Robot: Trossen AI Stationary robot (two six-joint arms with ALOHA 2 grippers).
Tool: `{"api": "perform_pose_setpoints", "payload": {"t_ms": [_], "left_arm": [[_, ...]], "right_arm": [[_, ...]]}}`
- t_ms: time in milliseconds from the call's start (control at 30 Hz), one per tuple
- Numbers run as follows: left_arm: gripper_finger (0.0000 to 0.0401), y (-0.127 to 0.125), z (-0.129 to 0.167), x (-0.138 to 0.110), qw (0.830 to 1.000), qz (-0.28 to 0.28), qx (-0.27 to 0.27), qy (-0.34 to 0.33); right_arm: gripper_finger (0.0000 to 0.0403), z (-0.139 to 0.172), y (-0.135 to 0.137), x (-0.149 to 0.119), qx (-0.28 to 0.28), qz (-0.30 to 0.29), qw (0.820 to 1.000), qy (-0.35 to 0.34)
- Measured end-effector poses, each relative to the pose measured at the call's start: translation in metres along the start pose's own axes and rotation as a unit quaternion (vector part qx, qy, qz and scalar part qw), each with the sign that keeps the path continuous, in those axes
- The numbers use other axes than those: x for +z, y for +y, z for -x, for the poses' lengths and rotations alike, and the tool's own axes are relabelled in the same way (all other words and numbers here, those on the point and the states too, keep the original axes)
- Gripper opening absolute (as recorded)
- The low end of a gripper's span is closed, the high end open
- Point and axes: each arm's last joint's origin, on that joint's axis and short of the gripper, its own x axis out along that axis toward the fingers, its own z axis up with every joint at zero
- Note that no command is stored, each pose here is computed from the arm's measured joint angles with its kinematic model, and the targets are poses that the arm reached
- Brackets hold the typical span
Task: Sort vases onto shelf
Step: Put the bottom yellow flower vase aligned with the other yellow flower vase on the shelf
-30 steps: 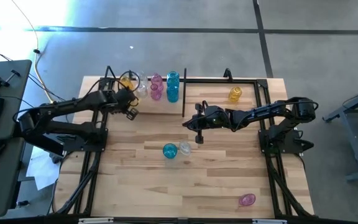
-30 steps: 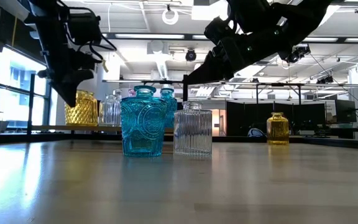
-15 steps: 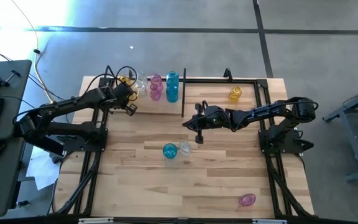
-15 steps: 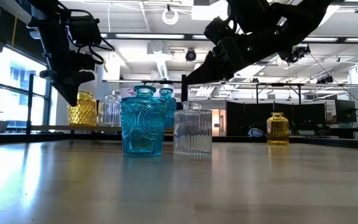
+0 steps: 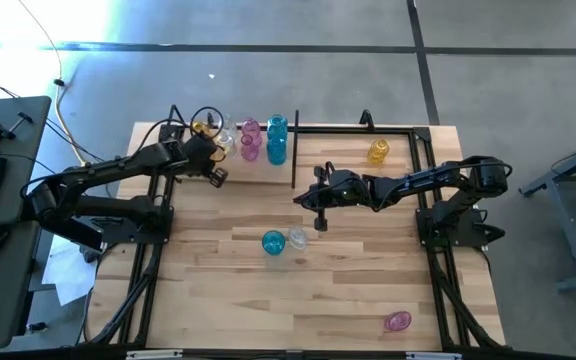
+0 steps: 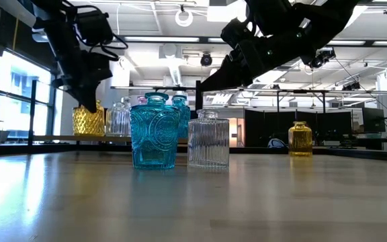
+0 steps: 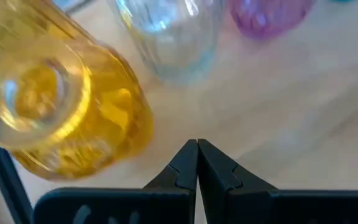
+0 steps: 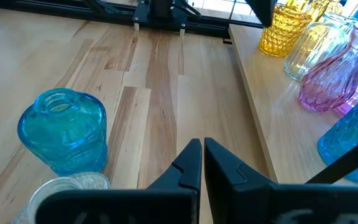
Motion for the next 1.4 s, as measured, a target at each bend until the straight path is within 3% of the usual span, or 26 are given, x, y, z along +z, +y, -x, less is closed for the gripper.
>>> {"api": "perform_pose_setpoints", "payload": {"t_ms": [433, 867, 1400], "left_arm": [[0.0000, -0.001, -0.015, 0.002, 0.997, -0.049, 0.055, 0.017], [0.0000, 0.007, -0.011, 0.008, 0.994, -0.050, 0.095, 0.018], [0.0000, 0.011, -0.013, 0.013, 0.994, -0.049, 0.099, 0.004]], "right_arm": [[0.0000, 0.000, 0.000, 0.001, 0.000, 0.000, 1.000, -0.004], [0.0000, 0.000, 0.000, 0.001, -0.001, 0.001, 1.000, -0.004], [0.0000, 0.000, 0.000, 0.001, -0.001, 0.002, 1.000, -0.004]]}}
